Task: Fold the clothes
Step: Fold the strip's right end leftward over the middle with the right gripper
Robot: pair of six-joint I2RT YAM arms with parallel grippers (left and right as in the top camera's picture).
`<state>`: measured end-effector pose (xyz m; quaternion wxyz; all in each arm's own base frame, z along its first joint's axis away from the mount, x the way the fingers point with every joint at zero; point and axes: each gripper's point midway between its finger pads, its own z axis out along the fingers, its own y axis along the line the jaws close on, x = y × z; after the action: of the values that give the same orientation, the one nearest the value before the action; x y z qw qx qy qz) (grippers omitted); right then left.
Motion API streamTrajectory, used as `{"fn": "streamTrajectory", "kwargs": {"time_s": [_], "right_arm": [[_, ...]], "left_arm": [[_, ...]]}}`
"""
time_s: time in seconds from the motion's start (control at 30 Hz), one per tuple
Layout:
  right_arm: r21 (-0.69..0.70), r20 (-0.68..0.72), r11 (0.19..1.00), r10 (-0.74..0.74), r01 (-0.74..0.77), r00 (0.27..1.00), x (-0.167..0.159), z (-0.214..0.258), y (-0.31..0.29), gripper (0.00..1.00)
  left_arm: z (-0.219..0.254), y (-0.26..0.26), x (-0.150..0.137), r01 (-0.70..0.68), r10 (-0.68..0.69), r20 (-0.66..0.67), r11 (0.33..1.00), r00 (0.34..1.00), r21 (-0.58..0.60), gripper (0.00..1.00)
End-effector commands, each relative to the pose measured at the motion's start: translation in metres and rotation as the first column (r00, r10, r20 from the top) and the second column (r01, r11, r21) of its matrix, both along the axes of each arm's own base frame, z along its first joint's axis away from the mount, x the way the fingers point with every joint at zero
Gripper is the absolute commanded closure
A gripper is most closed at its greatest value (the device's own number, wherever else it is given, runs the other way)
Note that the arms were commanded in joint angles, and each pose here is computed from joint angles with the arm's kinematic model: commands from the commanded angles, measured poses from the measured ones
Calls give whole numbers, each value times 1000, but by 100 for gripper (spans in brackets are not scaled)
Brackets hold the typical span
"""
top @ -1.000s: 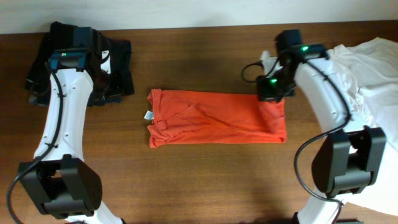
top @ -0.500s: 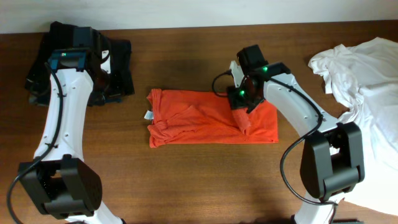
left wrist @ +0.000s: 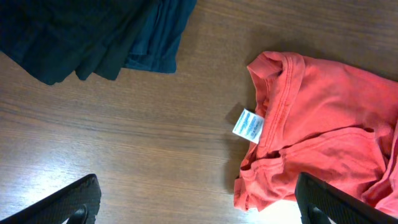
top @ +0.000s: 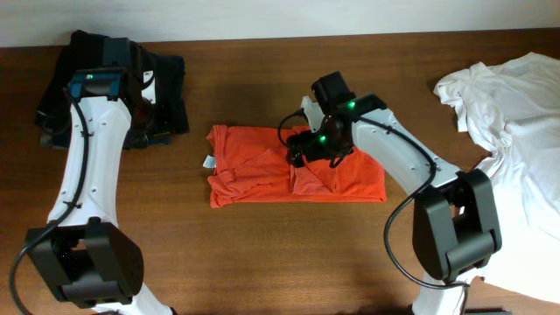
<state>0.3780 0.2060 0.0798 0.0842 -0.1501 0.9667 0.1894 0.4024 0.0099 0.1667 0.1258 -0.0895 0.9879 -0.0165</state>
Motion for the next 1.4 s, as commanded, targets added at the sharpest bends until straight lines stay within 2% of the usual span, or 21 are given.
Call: {"fn": "streamTrajectory", "kwargs": {"time_s": [0.0,0.03,0.07,0.1,0.13,0.23,0.27,0.37,0.47,0.5,0.53,0.57,0.67,0.73,0.83,0.9,0.97,1.07,1.2,1.27,1.37], "right_arm": [[137,41,989,-52,46,998,23,67,-12,2],[114,34,991,-77,72,996,23,72,-23,1],[66,24,992,-109,107,994,24,72,-39,7],[-22,10,986,-165,165,986,23,67,-68,40],[-71,-20,974,-216,214,976,20,60,-90,94],[-99,-100,956,-285,275,953,8,33,-109,96],[-100,-125,958,-279,268,952,-1,7,-107,96],[-51,-98,972,-235,231,967,-8,-39,-88,96],[101,-137,982,-144,158,980,-23,-46,-47,96],[258,-176,962,-50,95,983,-36,-29,-16,96],[325,-199,944,4,62,980,-45,-21,-1,96],[306,-235,951,23,51,972,-58,-24,4,96],[65,-280,998,0,19,960,-82,-47,-15,96],[118,-225,991,89,-63,970,-66,-11,-16,95],[160,-97,986,55,-39,994,-21,42,-18,96],[173,-45,985,30,-22,999,-5,46,-17,96],[174,-77,985,16,-2,997,-8,22,-10,96],[153,-150,986,94,-70,984,-45,-36,12,96],[138,-186,980,170,-146,968,-88,-85,28,95],[150,-166,981,145,-121,975,-72,-74,25,95],[244,-88,967,100,-76,991,-22,-2,15,95]], "left_arm": [[-3,1,0,-1,1,-8,1000,1000,0,1],[-3,1,0,-1,1,-8,1000,1000,0,1],[-3,1,0,-1,1,-8,1000,1000,0,1],[-3,1,0,-1,1,-8,1000,1000,0,1],[-3,1,0,-1,1,-8,1000,1000,0,1],[-3,1,0,-1,1,-8,1000,1000,0,1],[-3,1,0,-1,1,-8,1000,1000,0,1],[-3,1,0,-1,1,-8,1000,1000,0,1],[-3,1,0,-1,1,-8,1000,1000,0,1],[-3,1,0,-1,1,-8,1000,1000,0,1],[-3,1,0,-1,1,-8,1000,1000,0,1],[-3,1,0,-1,1,-8,1000,1000,0,1],[-3,1,0,-1,1,-8,1000,1000,0,1],[-3,1,0,-1,1,-8,1000,1000,0,0],[-3,1,0,-1,1,-8,1000,1000,0,0],[-3,1,0,-1,1,-8,1000,1000,0,1],[-3,1,0,-1,1,-8,1000,1000,0,1],[-3,1,0,-1,1,-8,1000,1000,0,1],[-3,1,0,-1,1,-8,1000,1000,0,1],[-3,1,0,-1,1,-8,1000,1000,0,1],[-3,1,0,-1,1,-8,1000,1000,0,1]]}}
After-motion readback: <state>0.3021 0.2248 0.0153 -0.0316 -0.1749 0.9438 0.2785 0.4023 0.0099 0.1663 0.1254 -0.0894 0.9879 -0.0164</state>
